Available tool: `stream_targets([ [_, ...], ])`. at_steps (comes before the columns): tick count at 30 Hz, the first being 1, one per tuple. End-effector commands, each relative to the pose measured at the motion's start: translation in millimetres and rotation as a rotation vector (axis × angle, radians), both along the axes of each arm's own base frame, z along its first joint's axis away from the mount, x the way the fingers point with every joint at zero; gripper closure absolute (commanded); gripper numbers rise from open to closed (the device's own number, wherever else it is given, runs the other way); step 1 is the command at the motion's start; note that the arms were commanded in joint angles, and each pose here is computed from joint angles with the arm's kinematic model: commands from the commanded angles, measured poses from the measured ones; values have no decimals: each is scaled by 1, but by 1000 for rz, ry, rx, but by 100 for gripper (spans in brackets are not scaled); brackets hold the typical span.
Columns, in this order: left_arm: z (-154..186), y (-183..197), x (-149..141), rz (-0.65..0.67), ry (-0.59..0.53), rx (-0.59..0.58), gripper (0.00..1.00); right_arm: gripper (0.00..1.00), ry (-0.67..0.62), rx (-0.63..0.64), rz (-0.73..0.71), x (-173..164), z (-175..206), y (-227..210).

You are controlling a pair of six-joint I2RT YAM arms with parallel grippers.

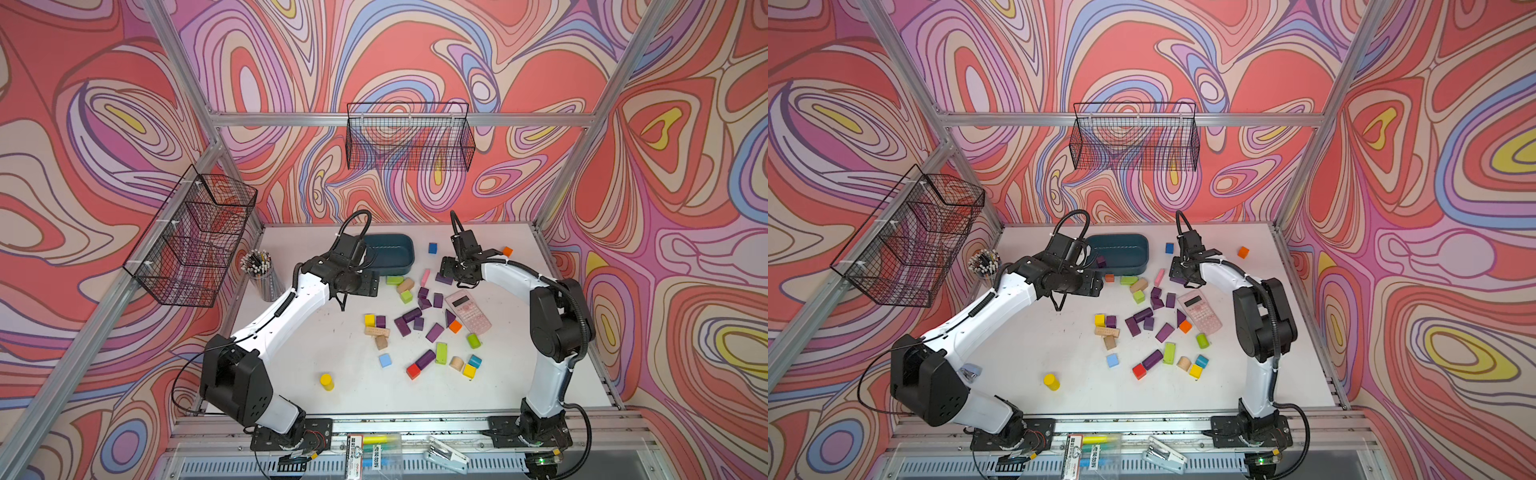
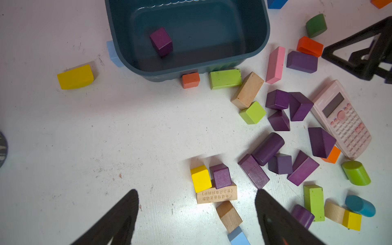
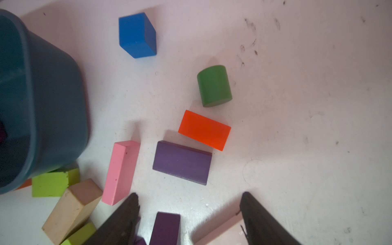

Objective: Pick purple bricks into the storage bin
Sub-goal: Pick up the building block from the center of the board.

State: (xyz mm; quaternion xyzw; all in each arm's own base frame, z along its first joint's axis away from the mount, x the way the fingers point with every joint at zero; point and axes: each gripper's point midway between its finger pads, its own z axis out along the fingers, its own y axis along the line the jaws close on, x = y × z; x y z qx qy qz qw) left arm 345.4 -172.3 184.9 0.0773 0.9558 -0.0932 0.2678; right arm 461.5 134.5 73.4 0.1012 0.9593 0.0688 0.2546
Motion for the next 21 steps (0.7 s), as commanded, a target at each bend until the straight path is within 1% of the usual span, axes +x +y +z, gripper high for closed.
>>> stream_targets([
  [1,-8,4,-22,-52,45,40,11,22,29,-17,-37,-5,-13,-1],
  [4,-9,4,-26,-68,41,39,11,22,13,-19,-29,-3,-16,2],
  [9,-4,6,-32,-87,43,47,11,22,27,-25,-19,1,-16,6],
  [13,0,8,-35,-112,39,65,11,21,37,-66,0,7,-16,6],
  [18,4,10,-32,-145,20,100,9,20,45,-85,-6,11,-17,5],
  [21,3,7,-27,-155,9,101,7,16,49,-112,-10,17,-17,4],
])
